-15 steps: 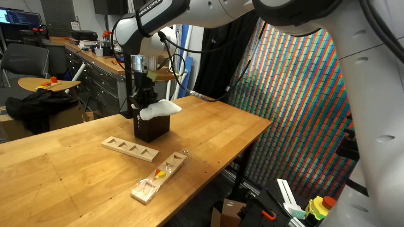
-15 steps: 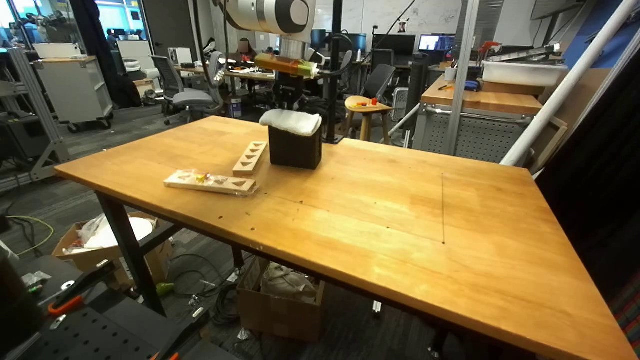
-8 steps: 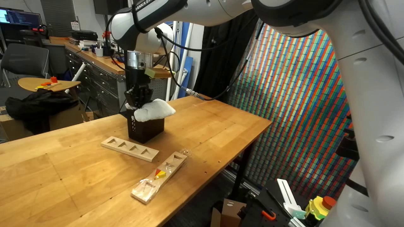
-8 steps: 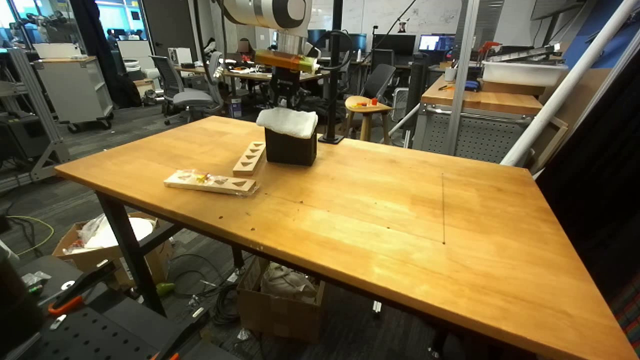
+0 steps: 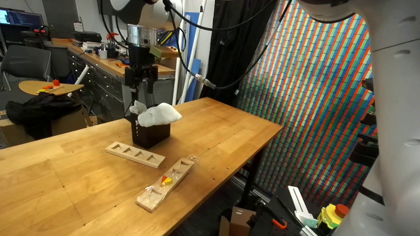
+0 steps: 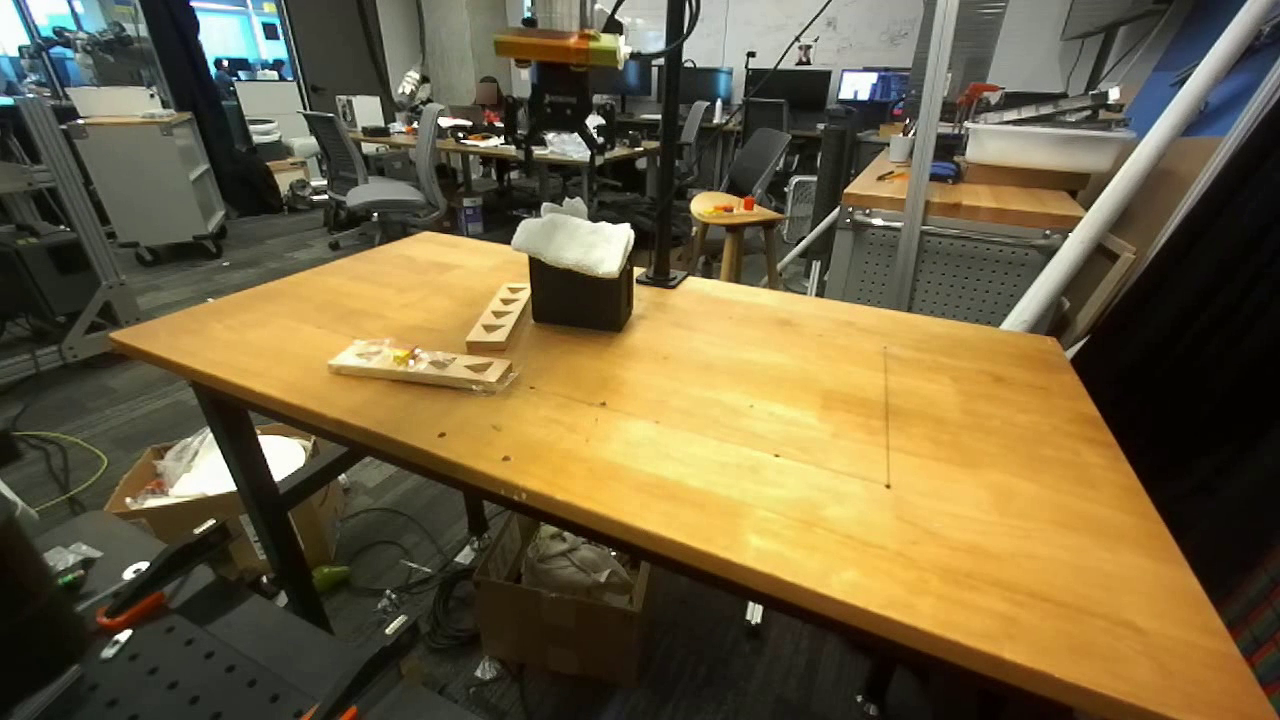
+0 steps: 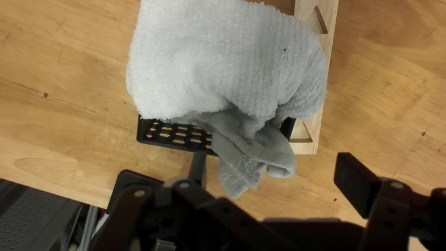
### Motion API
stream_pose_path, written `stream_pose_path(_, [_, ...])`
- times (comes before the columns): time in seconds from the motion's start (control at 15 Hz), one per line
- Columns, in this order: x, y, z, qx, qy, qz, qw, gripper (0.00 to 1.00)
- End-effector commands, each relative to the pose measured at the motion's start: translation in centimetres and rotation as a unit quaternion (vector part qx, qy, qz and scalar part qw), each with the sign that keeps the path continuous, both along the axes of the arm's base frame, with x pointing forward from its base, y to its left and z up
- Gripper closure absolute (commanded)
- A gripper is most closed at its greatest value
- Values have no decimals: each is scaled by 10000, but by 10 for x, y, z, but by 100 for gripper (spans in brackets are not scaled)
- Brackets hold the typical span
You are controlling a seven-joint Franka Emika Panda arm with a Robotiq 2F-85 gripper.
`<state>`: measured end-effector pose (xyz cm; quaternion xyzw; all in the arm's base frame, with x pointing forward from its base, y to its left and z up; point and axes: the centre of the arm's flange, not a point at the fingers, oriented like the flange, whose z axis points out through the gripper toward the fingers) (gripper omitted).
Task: Put the white towel inside the black box
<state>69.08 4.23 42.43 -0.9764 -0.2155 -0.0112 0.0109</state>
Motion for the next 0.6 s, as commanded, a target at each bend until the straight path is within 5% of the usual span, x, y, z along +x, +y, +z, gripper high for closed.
stream_pose_path(0.0, [-28,1,18,-144,-121,31,9998,0])
stream_pose_path(0.53, [-59,-25,-7,-184,-19,-92,9998,0])
